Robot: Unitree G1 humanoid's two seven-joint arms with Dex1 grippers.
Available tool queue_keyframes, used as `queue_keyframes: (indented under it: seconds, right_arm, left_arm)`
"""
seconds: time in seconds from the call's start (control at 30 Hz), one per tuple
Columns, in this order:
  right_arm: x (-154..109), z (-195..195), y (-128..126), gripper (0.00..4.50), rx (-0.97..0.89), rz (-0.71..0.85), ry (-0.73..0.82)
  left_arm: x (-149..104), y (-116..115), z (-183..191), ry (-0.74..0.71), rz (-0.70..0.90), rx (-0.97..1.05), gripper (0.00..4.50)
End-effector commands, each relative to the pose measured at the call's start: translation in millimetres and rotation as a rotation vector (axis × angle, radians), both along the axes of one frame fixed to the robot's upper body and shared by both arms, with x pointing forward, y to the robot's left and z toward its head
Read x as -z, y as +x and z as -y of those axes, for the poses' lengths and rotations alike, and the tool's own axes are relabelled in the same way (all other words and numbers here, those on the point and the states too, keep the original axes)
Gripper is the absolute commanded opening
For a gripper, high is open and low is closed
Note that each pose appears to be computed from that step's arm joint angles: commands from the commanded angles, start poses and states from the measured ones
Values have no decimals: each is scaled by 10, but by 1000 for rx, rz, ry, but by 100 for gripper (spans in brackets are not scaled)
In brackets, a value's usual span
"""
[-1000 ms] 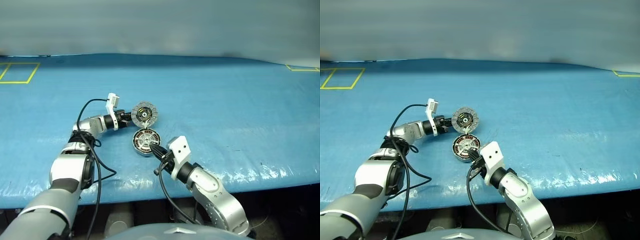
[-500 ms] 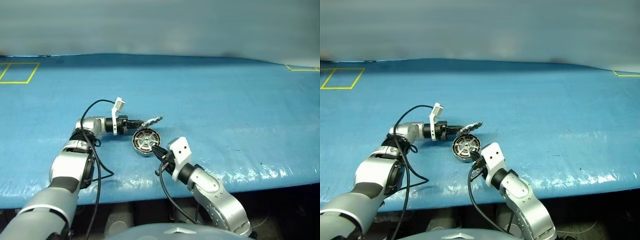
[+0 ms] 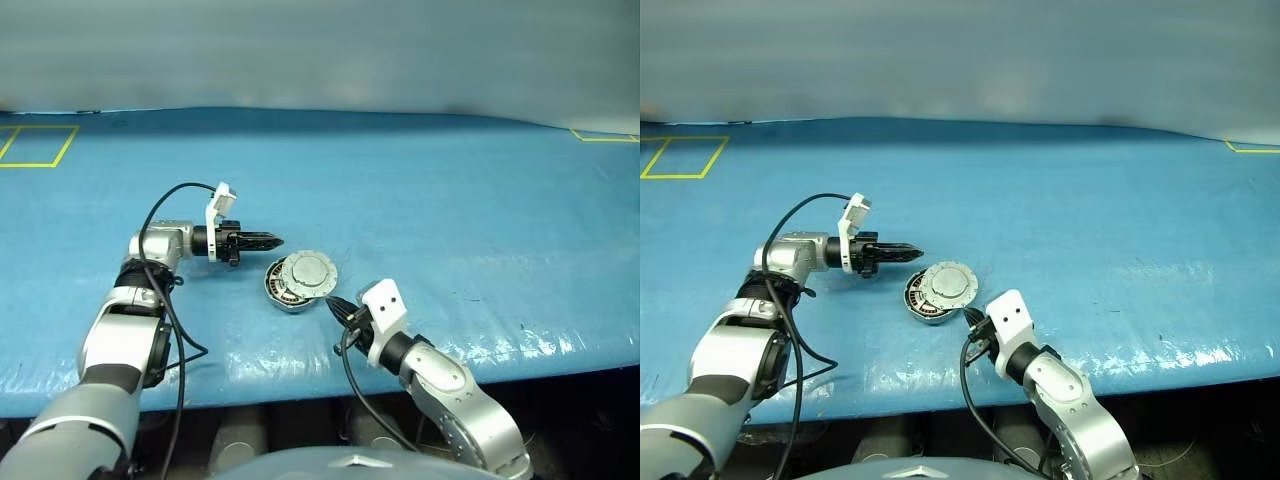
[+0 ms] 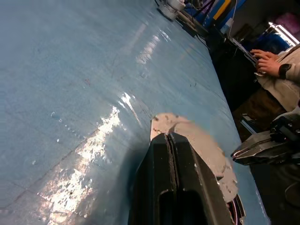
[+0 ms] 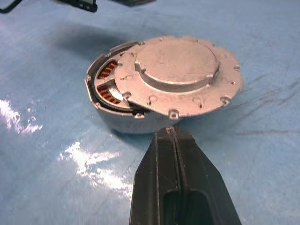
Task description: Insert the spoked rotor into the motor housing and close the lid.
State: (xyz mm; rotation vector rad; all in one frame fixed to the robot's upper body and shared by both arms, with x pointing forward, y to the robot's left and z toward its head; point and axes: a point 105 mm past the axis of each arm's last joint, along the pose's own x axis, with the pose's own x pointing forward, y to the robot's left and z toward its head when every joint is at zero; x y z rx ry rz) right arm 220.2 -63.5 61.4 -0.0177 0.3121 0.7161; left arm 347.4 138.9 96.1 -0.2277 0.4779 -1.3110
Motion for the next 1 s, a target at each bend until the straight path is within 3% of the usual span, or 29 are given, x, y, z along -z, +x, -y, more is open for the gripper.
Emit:
queue_keyframes:
  seconds: [0.03, 0.23, 0.47, 0.73, 1.0]
  right_arm:
    - [-131, 6, -60, 1, -50, 21, 30]
    - [-166, 163, -14, 1, -76, 14, 41]
    - [-197, 229, 139, 1, -113, 57, -18]
    - [-297, 300, 274, 1, -180, 113, -86]
    - [-367, 293, 514, 1, -253, 186, -154]
  left_arm:
    - [-169, -90, 4, 16, 114, 28, 0]
    - [-400, -307, 38, 9, 408, -79, 0]
    - [-372, -419, 66, 59, 627, -331, 0]
    - [-148, -609, 32, 139, 686, -624, 0]
    - [123, -856, 138, 148, 585, -662, 0]
